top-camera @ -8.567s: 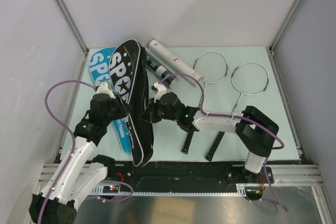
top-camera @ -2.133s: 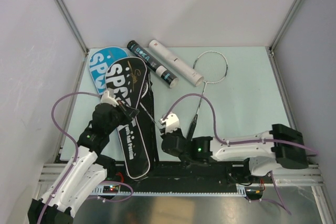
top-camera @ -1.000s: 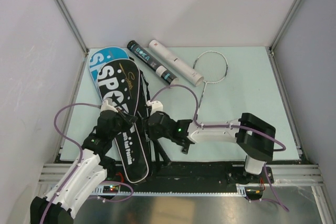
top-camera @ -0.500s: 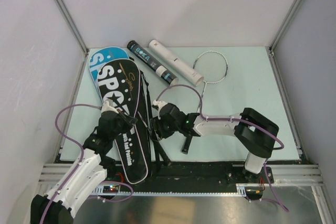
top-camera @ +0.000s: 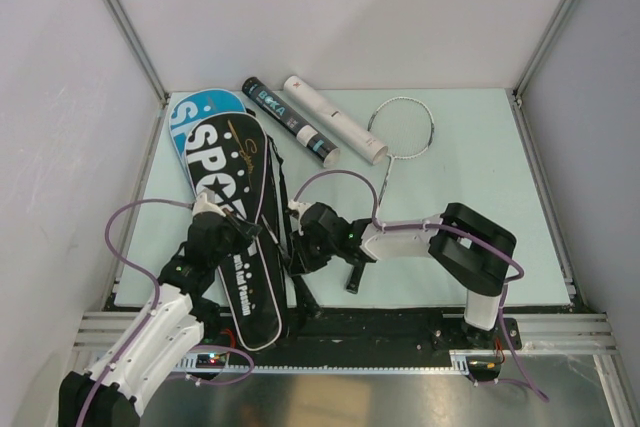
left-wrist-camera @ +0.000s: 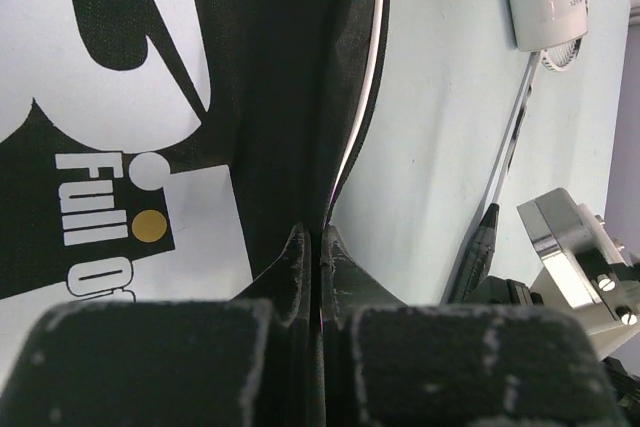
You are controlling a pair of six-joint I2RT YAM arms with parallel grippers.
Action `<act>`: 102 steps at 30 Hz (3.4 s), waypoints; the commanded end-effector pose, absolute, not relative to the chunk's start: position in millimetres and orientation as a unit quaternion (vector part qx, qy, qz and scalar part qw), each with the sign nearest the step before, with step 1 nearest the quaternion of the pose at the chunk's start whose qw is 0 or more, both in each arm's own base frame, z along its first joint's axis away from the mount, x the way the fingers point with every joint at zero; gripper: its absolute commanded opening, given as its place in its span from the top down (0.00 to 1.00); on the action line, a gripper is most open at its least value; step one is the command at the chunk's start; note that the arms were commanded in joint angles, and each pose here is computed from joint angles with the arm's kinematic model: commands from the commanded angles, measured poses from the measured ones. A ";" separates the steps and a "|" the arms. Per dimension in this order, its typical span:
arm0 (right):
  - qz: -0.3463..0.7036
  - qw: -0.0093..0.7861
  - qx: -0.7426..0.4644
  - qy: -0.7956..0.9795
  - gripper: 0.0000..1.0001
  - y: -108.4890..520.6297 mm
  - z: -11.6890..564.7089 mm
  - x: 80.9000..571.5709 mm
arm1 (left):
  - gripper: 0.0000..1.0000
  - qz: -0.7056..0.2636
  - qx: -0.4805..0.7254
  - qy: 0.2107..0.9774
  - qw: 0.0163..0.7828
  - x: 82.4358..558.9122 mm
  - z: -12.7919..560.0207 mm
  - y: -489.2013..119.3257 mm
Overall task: Pack up the badminton gear
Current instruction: Place the racket in the racket bag.
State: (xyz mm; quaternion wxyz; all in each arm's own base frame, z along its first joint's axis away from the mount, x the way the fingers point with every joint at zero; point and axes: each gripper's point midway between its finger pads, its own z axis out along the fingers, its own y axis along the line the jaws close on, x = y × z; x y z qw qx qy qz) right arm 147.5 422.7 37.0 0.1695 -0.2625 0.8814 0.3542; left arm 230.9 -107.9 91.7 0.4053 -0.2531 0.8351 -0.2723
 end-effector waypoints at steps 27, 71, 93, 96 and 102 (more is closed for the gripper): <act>0.526 0.141 -0.005 0.839 0.94 488.6 126.7 202.3 | 1.00 -0.317 -0.294 0.803 0.410 223.2 83.5 -110.6; 0.568 0.162 0.063 0.805 0.99 495.7 108.0 211.8 | 0.42 -0.103 -0.151 0.921 0.345 184.7 89.5 -97.9; 0.610 0.135 0.001 0.781 0.70 497.7 105.9 175.2 | 0.99 -0.077 -0.145 0.917 0.363 200.8 102.6 -96.2; 0.615 0.126 0.010 0.778 0.77 487.7 104.7 169.3 | 1.00 -0.111 -0.157 0.911 0.364 199.3 103.8 -104.4; 0.673 0.140 0.055 0.724 0.89 478.5 133.6 178.9 | 1.00 -0.194 -0.198 0.879 0.387 195.6 126.3 -115.6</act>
